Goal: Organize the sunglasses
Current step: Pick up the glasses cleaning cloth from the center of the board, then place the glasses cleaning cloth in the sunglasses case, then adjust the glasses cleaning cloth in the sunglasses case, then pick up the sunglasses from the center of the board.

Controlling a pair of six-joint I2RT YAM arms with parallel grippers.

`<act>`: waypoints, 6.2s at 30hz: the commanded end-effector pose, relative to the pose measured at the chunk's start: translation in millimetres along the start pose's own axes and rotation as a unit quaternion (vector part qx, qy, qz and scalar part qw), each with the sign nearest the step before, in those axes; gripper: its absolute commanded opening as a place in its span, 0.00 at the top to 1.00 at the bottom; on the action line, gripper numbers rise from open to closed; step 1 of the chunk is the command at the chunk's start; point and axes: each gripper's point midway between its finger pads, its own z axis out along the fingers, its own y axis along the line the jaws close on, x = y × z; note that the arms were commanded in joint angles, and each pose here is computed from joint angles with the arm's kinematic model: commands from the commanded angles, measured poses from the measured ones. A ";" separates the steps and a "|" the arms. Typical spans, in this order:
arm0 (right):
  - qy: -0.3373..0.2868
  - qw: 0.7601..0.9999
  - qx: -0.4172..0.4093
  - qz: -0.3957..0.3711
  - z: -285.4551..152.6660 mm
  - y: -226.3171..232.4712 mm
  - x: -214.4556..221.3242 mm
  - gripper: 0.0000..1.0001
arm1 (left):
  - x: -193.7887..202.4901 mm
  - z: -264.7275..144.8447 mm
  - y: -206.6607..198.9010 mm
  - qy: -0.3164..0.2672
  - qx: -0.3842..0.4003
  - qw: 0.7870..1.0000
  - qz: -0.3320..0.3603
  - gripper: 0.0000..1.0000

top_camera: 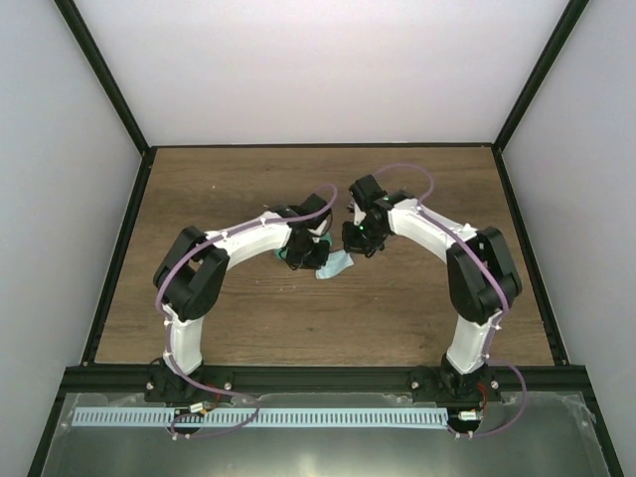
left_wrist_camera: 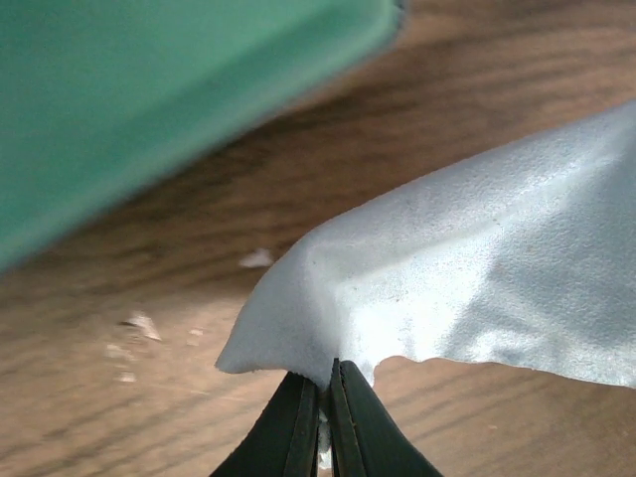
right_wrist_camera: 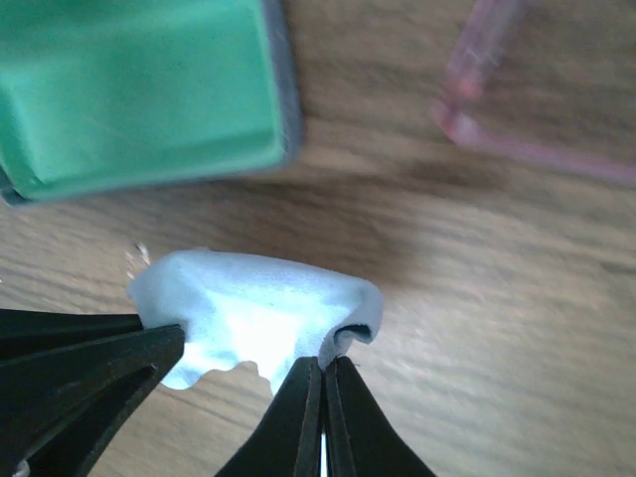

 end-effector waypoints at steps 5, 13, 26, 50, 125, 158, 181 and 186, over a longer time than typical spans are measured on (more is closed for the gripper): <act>-0.004 0.999 -0.019 -0.038 19.3 42.0 -41.4 0.99 | -26.0 -32.1 41.0 -0.028 -0.022 0.999 -0.011 0.96; -0.006 0.998 -0.026 -0.049 35.9 60.2 -73.4 0.99 | -45.1 -41.6 70.9 -0.041 -0.028 0.998 -0.037 0.96; -0.006 0.998 -0.010 -0.058 57.3 56.7 -89.1 0.99 | -63.0 -38.0 83.3 -0.047 -0.026 0.997 -0.048 0.96; -0.023 0.997 -0.007 -0.073 68.5 55.2 -99.3 0.99 | -44.5 -25.2 101.3 -0.027 -0.050 0.997 -0.058 0.96; -0.012 0.991 -0.108 -0.081 62.7 78.0 -69.6 0.99 | -63.7 -1.0 81.3 -0.045 -0.030 0.995 -0.081 0.96; -0.086 0.992 -0.048 -0.076 12.4 61.1 -83.4 0.97 | -71.3 -47.2 74.2 -0.096 -0.012 0.993 -0.065 0.78; -0.031 0.900 -0.115 0.420 -18.6 -59.5 -32.6 0.43 | -62.2 -82.5 27.8 -0.143 0.026 0.989 -0.026 0.42; 0.000 0.852 -0.177 0.493 -0.5 -50.1 -37.5 0.41 | -59.1 -86.1 31.1 -0.145 0.019 0.989 -0.027 0.42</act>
